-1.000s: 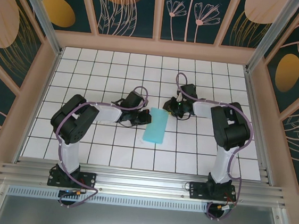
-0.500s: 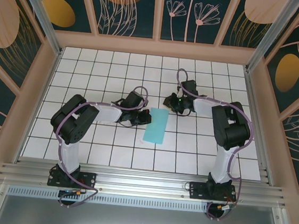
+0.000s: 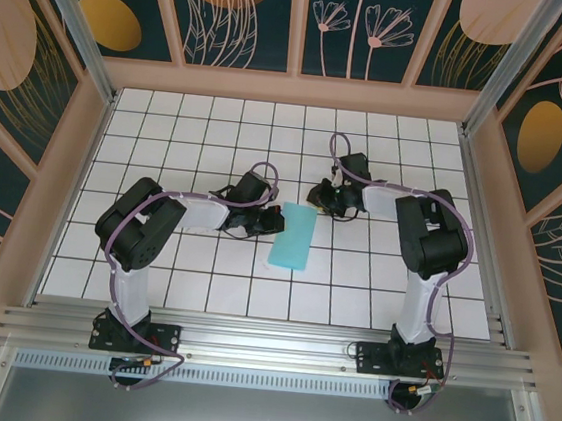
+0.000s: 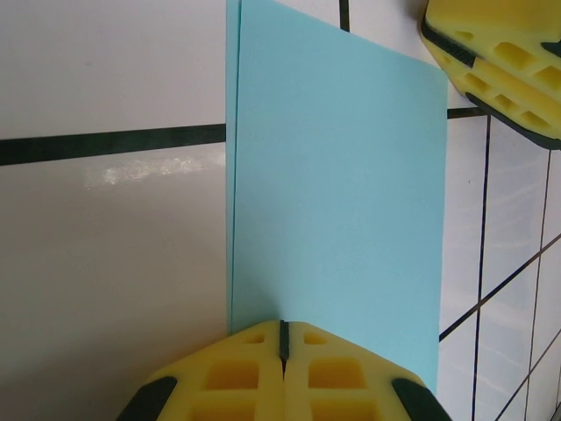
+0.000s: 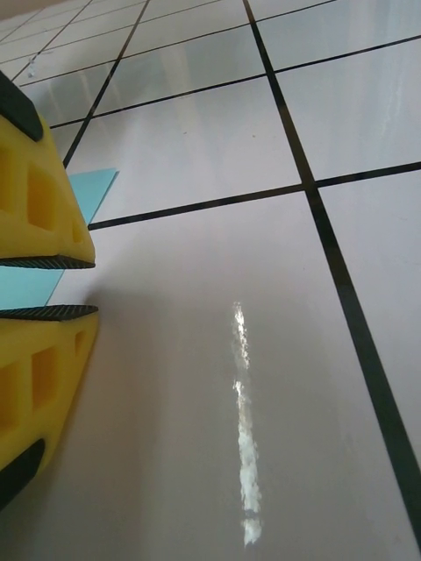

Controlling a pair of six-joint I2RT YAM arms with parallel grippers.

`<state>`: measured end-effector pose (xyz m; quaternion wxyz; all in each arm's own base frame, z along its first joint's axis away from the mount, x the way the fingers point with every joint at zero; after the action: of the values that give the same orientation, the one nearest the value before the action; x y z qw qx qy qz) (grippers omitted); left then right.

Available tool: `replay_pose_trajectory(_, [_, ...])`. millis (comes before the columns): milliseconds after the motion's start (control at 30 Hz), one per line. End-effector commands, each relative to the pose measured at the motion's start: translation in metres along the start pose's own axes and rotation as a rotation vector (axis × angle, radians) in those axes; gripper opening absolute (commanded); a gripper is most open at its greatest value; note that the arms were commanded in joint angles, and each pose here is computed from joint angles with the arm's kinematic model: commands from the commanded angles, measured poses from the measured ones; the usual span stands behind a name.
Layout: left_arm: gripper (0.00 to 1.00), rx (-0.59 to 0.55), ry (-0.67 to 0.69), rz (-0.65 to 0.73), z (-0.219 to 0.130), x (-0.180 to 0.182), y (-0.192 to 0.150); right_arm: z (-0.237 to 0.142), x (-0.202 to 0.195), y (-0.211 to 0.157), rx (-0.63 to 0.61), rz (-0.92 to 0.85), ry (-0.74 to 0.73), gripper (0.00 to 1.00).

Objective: Fold a paper plane with a square sheet of paper (pick it up from the middle)
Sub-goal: Fold the square sheet of paper in half at the center of the table.

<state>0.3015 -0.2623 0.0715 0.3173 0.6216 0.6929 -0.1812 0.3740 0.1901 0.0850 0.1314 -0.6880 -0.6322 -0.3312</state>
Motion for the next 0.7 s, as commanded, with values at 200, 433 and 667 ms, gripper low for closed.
replay_pose_trajectory(200, [0.0, 0.046, 0.171, -0.048, 0.007, 0.035, -0.016, -0.039, 0.045, -0.026, -0.021, -0.106, 0.117, 0.25])
replay_pose_trajectory(433, [0.0, 0.044, 0.171, -0.051, 0.007, 0.036, -0.016, -0.022, 0.024, -0.067, 0.057, -0.034, 0.132, 0.23])
replay_pose_trajectory(667, [0.0, 0.045, 0.167, -0.052, 0.007, 0.036, -0.016, -0.019, 0.01, -0.083, 0.097, -0.028, 0.063, 0.23])
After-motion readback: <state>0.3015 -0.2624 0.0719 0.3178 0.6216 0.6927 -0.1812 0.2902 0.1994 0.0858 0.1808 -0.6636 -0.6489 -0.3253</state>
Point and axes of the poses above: each hand's point on the last joint's axis, 136 mm out from that joint toward the fingers, its own z axis out along the fingers, its own x axis along the line the jaws close on, y = z × x, the point moved 8 cm from there along -z, back along the fingers, and after that the axes turned 6 degrees about -z, right-handed, at the moved point
